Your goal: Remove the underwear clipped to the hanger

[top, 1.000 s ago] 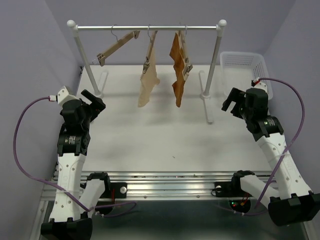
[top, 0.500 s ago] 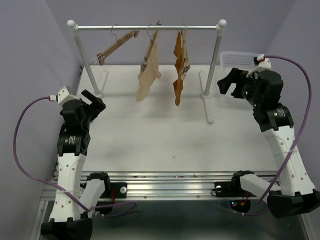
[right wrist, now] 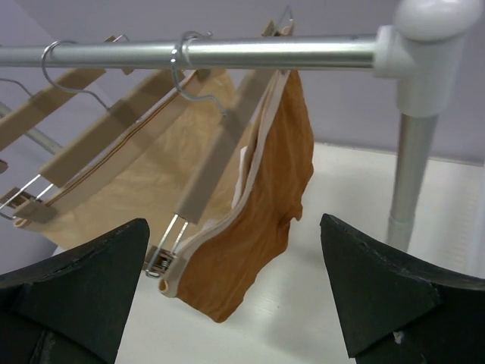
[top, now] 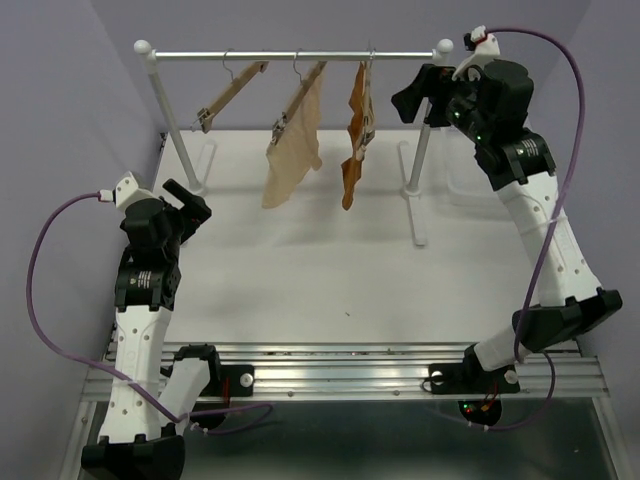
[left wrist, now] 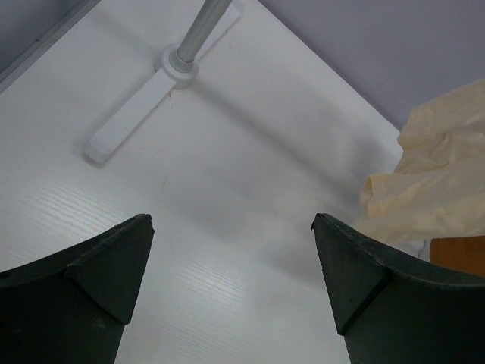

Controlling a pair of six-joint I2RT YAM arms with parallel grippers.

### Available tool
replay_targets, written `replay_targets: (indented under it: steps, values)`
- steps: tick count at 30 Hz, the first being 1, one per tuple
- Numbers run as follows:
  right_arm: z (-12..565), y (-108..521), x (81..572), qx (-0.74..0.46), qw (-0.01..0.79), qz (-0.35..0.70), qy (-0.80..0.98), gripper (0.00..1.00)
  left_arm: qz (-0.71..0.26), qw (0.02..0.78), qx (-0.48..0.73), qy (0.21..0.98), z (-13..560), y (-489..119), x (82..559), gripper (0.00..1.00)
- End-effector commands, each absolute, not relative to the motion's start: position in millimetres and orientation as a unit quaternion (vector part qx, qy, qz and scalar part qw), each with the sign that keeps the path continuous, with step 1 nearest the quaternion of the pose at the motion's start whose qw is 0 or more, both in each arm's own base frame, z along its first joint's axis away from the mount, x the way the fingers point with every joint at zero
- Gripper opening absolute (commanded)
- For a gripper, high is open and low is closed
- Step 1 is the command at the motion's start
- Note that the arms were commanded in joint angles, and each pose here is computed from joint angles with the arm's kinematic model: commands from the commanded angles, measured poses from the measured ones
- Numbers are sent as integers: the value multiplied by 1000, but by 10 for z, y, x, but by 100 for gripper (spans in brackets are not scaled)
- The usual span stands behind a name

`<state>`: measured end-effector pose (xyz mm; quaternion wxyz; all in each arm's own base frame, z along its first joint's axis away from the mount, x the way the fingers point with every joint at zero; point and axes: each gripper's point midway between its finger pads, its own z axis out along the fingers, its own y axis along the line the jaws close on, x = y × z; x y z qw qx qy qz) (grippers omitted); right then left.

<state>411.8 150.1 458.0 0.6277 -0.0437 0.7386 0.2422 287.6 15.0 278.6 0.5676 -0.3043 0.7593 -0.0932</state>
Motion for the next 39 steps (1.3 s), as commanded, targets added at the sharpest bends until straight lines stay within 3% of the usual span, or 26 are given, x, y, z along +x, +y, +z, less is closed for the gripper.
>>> replay_targets:
  steps: [1,7,24,39]
  values:
    - [4960,1742,4187,-48,662,233,711,100,-85,583,-298,751,2883,182,2911,99]
    - [4894,1973,4551,-16,668,205,715,100,-79,582,-301,751,2855,205,2912,99]
    - [4557,2368,4914,43,664,142,733,100,-94,574,-292,760,2771,134,2951,99]
    - [4358,2409,5042,68,666,82,738,77,-103,577,-288,757,2781,107,2953,99]
